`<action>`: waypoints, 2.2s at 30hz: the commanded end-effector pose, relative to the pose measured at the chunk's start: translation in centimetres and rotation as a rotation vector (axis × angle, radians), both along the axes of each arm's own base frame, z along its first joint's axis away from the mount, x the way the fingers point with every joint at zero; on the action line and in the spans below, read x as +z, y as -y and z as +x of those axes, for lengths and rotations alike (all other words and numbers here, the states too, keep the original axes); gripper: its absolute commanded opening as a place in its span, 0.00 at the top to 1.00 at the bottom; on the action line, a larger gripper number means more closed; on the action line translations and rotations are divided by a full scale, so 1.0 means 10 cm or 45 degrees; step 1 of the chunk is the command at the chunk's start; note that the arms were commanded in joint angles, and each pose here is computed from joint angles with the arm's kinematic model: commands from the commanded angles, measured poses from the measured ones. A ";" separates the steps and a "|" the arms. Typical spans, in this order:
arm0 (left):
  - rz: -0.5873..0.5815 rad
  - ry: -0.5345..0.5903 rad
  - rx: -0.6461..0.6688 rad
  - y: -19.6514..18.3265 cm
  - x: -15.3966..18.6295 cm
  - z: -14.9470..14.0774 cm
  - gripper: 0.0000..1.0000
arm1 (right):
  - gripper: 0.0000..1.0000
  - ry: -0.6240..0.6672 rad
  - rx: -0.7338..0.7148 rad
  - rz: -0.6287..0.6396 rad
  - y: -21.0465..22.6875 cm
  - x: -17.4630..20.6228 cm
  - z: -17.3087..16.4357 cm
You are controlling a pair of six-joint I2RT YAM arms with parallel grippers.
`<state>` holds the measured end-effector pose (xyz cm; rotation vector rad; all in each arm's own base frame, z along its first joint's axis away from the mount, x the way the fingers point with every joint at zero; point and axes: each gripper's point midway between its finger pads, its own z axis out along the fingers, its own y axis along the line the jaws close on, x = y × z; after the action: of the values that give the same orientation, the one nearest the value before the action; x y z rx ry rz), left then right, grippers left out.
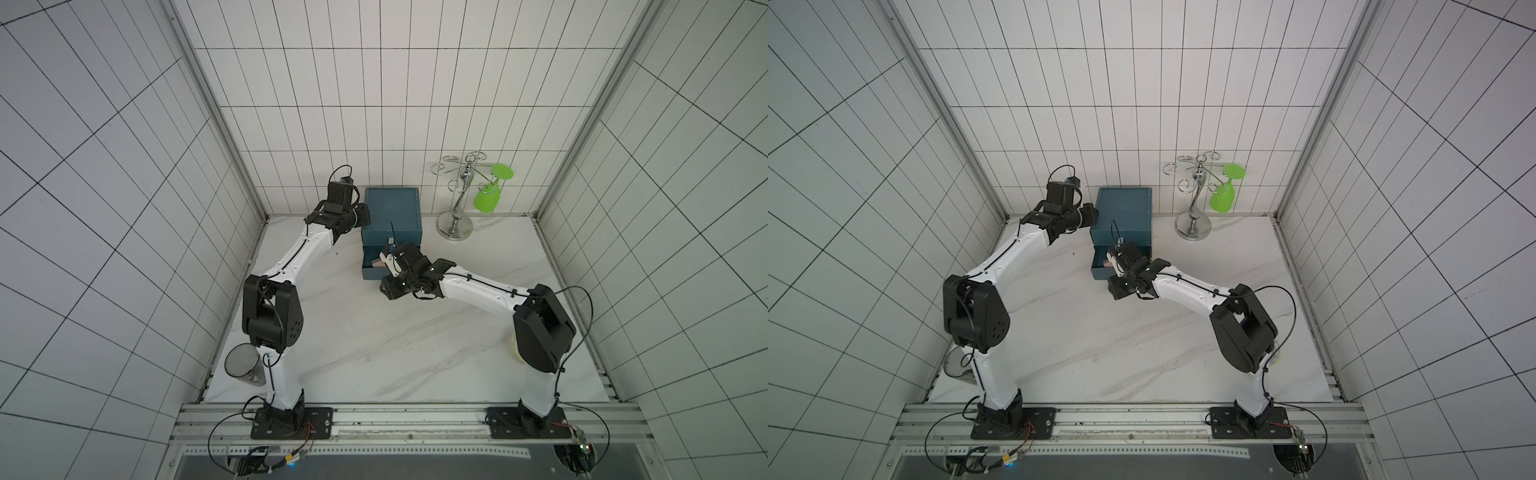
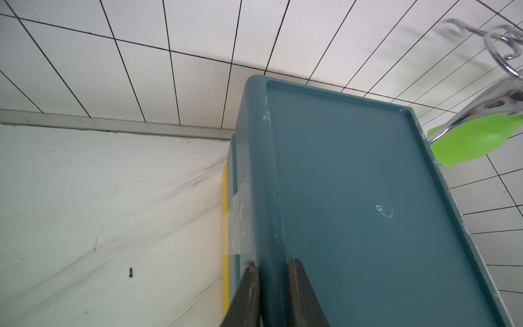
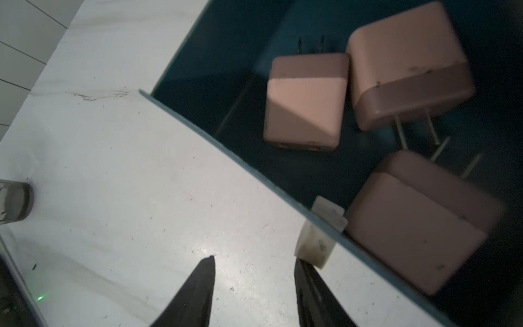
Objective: Place the plugs into the drawer by color
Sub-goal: Close the drawer in the storage box, then reset both arms
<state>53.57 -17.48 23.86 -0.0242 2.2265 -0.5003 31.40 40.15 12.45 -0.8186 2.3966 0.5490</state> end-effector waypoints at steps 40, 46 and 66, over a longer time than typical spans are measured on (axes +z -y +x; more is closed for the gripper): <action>0.434 0.396 0.737 -1.23 -0.15 -1.78 0.01 | 0.01 0.654 -0.785 -0.047 2.88 1.32 0.30; 0.330 0.443 0.725 -1.60 -0.32 -1.96 0.01 | 0.01 0.425 -0.968 0.076 3.50 0.46 0.50; 0.406 0.519 0.821 -2.31 -1.07 -1.44 0.01 | 0.01 0.681 -1.044 -0.018 4.00 -0.09 0.71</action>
<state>37.51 6.42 12.07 -0.4752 1.8332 0.2809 37.37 -0.54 9.04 0.1170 2.1077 -0.0788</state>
